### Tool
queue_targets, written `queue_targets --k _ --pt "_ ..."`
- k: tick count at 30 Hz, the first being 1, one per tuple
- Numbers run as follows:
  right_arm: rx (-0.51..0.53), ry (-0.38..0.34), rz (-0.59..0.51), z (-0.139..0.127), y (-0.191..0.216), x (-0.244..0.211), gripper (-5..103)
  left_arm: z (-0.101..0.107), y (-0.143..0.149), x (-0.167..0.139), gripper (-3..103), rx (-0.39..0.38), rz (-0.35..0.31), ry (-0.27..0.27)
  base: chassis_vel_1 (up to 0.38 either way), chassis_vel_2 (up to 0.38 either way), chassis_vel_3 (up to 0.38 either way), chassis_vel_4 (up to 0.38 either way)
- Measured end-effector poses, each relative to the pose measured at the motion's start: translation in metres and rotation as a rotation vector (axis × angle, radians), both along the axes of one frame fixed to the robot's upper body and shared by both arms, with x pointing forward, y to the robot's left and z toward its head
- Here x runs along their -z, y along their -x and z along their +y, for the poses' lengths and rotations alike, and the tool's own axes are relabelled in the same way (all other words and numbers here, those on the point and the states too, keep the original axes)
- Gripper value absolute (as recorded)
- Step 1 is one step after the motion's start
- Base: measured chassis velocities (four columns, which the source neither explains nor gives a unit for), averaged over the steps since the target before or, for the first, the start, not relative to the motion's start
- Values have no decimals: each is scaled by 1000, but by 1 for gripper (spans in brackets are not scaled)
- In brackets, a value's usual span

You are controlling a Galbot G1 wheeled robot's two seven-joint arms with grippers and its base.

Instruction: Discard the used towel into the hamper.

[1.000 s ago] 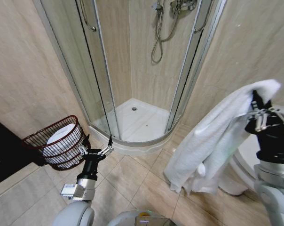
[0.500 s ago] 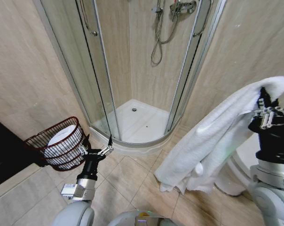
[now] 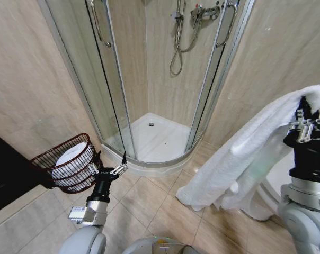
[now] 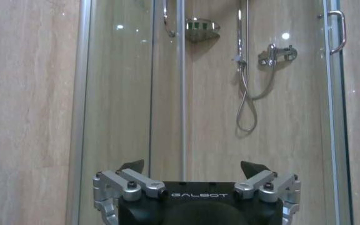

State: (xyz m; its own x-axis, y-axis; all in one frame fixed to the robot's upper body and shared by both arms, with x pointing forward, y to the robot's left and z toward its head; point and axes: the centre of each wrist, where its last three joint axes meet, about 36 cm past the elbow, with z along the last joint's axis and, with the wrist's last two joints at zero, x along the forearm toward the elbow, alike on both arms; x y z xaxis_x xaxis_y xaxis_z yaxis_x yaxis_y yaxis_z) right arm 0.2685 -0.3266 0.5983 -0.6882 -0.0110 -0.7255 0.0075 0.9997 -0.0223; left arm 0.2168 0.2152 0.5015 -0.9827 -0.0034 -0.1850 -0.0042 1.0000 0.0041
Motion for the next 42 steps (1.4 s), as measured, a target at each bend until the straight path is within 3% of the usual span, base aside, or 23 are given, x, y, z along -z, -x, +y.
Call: queue_targets --k 13,42 --pt "28 47 -96 -9 0 -12 4 0 0 0 100 0 0 0 0 0 0 0" --pt "27 34 -119 -14 1 -15 4 0 0 0 100 0 0 0 0 0 0 0"
